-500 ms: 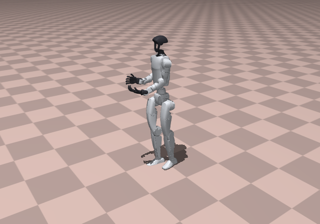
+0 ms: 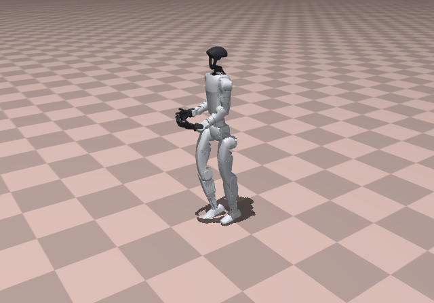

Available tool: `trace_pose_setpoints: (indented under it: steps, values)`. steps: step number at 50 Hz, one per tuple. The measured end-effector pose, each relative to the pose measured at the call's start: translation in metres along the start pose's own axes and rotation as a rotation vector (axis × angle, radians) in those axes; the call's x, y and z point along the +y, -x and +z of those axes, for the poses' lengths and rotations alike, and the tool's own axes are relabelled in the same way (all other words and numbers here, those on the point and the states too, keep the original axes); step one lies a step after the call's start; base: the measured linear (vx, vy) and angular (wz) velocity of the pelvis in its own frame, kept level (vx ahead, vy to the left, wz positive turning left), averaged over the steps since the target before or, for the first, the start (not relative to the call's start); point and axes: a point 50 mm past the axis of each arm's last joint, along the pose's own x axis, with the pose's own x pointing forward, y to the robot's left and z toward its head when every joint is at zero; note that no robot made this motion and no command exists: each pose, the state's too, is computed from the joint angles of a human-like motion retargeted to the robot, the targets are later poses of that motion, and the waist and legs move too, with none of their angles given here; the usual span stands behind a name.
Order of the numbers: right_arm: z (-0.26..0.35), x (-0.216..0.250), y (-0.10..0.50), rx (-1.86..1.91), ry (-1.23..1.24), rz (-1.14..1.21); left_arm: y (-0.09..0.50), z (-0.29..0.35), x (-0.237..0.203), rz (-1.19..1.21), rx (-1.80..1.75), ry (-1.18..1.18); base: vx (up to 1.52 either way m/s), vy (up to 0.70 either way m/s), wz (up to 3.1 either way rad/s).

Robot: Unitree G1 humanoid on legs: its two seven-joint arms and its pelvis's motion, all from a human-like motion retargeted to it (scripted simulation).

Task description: Walk run

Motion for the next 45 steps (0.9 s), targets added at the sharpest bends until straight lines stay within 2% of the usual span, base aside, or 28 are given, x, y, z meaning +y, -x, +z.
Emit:
trace_pose_setpoints:
  steps: [8,15,20,24,28,33,37,45]
  values:
    - [-0.017,-0.012,0.022,0.05,0.011,-0.185,0.02,-0.001,0.027,0.198,0.068,-0.098,0.19,0.02,0.13]
    - [-0.024,-0.022,0.038,0.082,0.023,-0.251,0.056,0.013,0.071,0.507,0.144,-0.229,0.35,-0.11,0.29]
    - [-0.02,-0.032,0.043,0.055,0.07,-0.292,0.067,0.035,0.096,0.605,0.24,-0.336,0.51,-0.15,-0.15]
    - [-0.018,-0.039,0.047,0.036,0.087,-0.31,0.086,0.046,0.113,0.69,0.412,-0.45,0.69,-0.31,0.0]
    - [-0.021,-0.042,0.05,0.046,0.075,-0.303,0.14,0.043,0.125,0.801,0.718,-0.517,0.72,-0.37,0.08]
    - [-0.01,-0.043,0.039,0.0,0.134,-0.263,0.206,0.045,0.125,0.934,0.937,-0.581,0.7,-0.35,-0.25]
    - [0.003,-0.043,0.023,-0.069,0.156,-0.251,0.24,0.042,0.118,0.953,1.049,-0.616,0.58,-0.32,-0.22]
    - [0.028,-0.043,0.006,-0.199,0.211,-0.232,0.298,-0.001,0.081,0.94,1.238,-0.463,0.47,-0.15,-0.63]
